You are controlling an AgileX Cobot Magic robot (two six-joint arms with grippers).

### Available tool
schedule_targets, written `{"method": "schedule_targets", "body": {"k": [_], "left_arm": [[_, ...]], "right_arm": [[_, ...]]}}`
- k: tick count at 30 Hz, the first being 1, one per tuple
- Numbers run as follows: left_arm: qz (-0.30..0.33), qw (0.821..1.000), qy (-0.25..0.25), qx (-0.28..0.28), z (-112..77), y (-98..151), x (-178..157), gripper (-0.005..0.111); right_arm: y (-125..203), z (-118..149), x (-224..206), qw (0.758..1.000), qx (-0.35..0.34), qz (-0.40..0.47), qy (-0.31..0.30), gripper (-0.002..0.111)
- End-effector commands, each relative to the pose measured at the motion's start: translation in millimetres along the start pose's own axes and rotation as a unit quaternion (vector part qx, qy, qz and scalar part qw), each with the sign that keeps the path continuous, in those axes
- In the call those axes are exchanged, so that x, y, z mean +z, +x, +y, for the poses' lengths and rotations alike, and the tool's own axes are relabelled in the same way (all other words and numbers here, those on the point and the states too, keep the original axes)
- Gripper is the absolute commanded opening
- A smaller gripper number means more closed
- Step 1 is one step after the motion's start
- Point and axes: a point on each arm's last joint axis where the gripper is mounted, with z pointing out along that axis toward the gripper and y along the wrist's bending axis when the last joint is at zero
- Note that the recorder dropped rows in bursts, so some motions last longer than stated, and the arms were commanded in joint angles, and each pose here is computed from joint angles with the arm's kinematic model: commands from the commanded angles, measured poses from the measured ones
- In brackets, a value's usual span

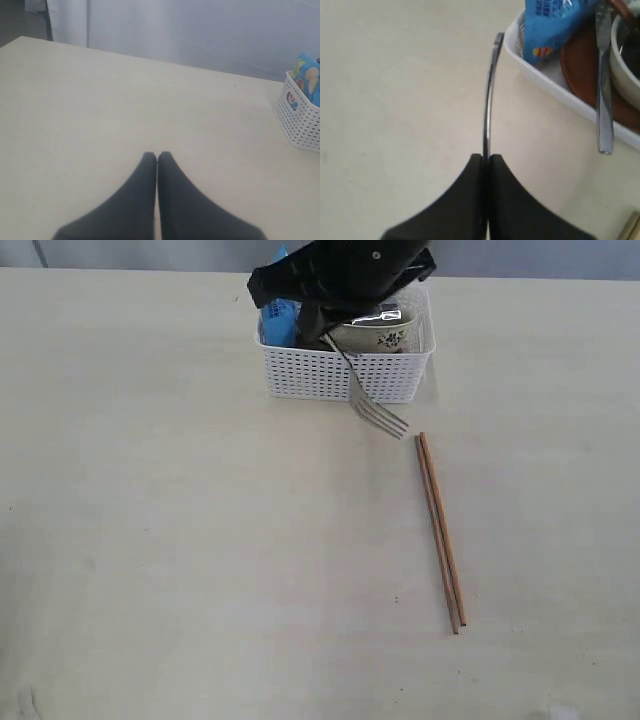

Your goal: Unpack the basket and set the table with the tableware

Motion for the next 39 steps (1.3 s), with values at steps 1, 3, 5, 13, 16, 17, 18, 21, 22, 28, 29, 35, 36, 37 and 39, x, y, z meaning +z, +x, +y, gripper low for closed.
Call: {"method": "schedule_targets", "body": {"k": [1, 3, 5, 13, 16, 17, 18, 21, 22, 28, 29, 35, 36, 37, 39], "left_arm": [[0.000, 1.000, 0.001, -0.005, 0.0, 1, 0, 0.000], [0.000, 1.000, 0.001, -0.005, 0.0, 1, 0, 0.000], [0.000, 1.000, 0.001, -0.005, 0.0, 1, 0, 0.000], [0.000, 1.000, 0.001, -0.005, 0.0, 1, 0, 0.000], [0.000, 1.000, 0.001, -0.005, 0.0, 1, 0, 0.000], [0.000, 1.000, 0.001, -0.005, 0.0, 1, 0, 0.000], [0.000, 1.000, 0.001, -0.005, 0.0, 1, 0, 0.000], [0.000, 1.000, 0.001, -0.005, 0.0, 1, 0, 0.000], [0.000, 1.000, 0.001, -0.005, 0.0, 1, 0, 0.000], [0.000, 1.000, 0.001, -0.005, 0.0, 1, 0, 0.000], [0.000, 1.000, 0.001, -0.005, 0.0, 1, 0, 0.000], [0.000, 1.000, 0.001, -0.005, 0.0, 1, 0, 0.000], [0.000, 1.000, 0.001, -0.005, 0.0, 1, 0, 0.000], [0.000, 1.000, 0.001, -0.005, 0.0, 1, 0, 0.000], [0.000, 1.000, 0.001, -0.005, 0.0, 1, 0, 0.000]], "right_arm": [[9, -2, 7, 0.997, 0.071, 0.005, 0.007, 0.000], [16, 2, 16, 0.995, 0.098, 0.003, 0.007, 0.000], [23, 11, 24, 0.994, 0.110, 0.001, 0.003, 0.000], [38, 61, 36, 0.996, 0.082, -0.014, 0.029, 0.000], [43, 72, 38, 0.993, 0.092, -0.027, 0.066, 0.000], [45, 74, 41, 0.991, 0.098, -0.027, 0.081, 0.000], [47, 77, 42, 0.990, 0.105, -0.028, 0.091, 0.000], [53, 82, 47, 0.983, 0.134, -0.029, 0.125, 0.000], [55, 84, 50, 0.981, 0.140, -0.031, 0.134, 0.000], [66, 93, 72, 0.969, 0.170, -0.033, 0.179, 0.000], [68, 94, 77, 0.968, 0.170, -0.030, 0.182, 0.000], [85, 100, 105, 0.964, 0.170, 0.000, 0.203, 0.000], [86, 99, 108, 0.962, 0.176, 0.003, 0.208, 0.000], [88, 99, 111, 0.960, 0.181, 0.007, 0.215, 0.000], [88, 98, 112, 0.956, 0.183, 0.014, 0.229, 0.000]]}}
